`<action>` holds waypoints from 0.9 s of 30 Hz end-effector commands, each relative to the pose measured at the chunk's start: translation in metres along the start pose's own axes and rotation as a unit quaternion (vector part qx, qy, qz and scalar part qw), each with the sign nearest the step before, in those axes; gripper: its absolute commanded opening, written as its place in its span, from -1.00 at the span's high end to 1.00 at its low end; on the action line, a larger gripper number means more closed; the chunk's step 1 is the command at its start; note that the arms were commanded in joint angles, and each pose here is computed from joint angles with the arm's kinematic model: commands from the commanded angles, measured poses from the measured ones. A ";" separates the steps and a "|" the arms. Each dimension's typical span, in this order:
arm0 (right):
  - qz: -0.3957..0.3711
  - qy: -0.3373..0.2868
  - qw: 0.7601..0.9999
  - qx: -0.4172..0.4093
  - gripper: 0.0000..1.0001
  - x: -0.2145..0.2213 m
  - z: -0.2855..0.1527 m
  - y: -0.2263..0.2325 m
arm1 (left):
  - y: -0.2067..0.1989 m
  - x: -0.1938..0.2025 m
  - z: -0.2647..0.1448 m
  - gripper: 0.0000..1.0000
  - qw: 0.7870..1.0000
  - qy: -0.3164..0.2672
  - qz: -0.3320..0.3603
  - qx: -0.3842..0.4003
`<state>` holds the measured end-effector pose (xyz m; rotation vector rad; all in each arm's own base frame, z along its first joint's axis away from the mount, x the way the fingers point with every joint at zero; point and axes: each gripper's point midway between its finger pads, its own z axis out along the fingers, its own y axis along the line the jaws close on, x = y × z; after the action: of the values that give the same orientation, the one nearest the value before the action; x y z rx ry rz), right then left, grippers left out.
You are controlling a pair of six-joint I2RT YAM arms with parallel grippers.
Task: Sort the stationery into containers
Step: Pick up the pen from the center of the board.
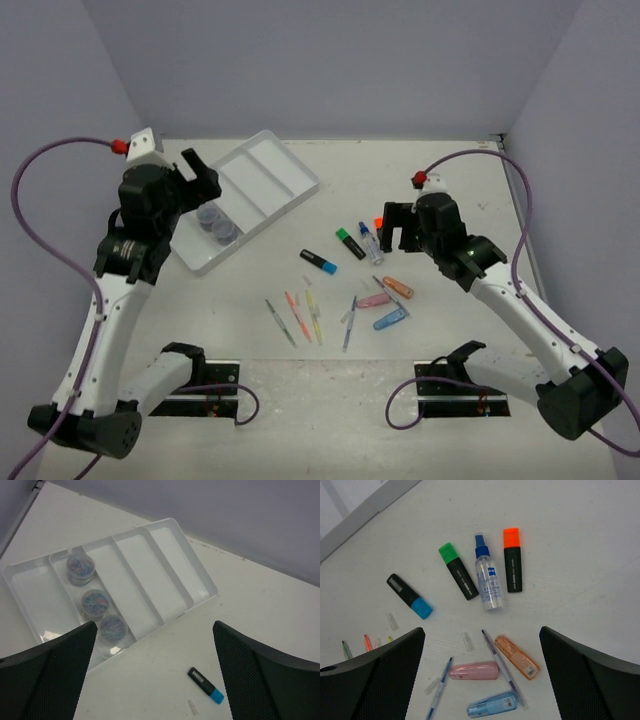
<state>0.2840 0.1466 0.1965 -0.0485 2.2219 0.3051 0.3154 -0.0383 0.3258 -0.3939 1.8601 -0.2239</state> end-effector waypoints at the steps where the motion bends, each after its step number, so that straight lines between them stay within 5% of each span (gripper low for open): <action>1: -0.018 0.027 0.999 -0.010 -0.98 0.008 0.005 0.023 | 0.028 0.065 -0.006 -1.00 0.997 0.067 0.047 -0.012; 11: -0.048 0.140 0.989 -0.016 -0.87 0.086 0.024 0.093 | 0.053 0.111 -0.014 -1.00 0.995 0.078 0.051 -0.024; 22: -0.073 0.179 0.981 -0.007 -0.27 0.151 0.023 0.151 | 0.052 0.107 -0.014 -1.00 0.995 0.072 0.061 -0.023; 27: -0.106 0.183 0.975 -0.069 -0.12 0.165 0.017 0.201 | 0.074 0.091 -0.022 -1.00 0.994 0.044 0.038 -0.095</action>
<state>0.1664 0.3133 0.0753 -0.4492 2.6055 0.2307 0.2590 -0.0253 0.2040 -0.3363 2.0779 -0.0906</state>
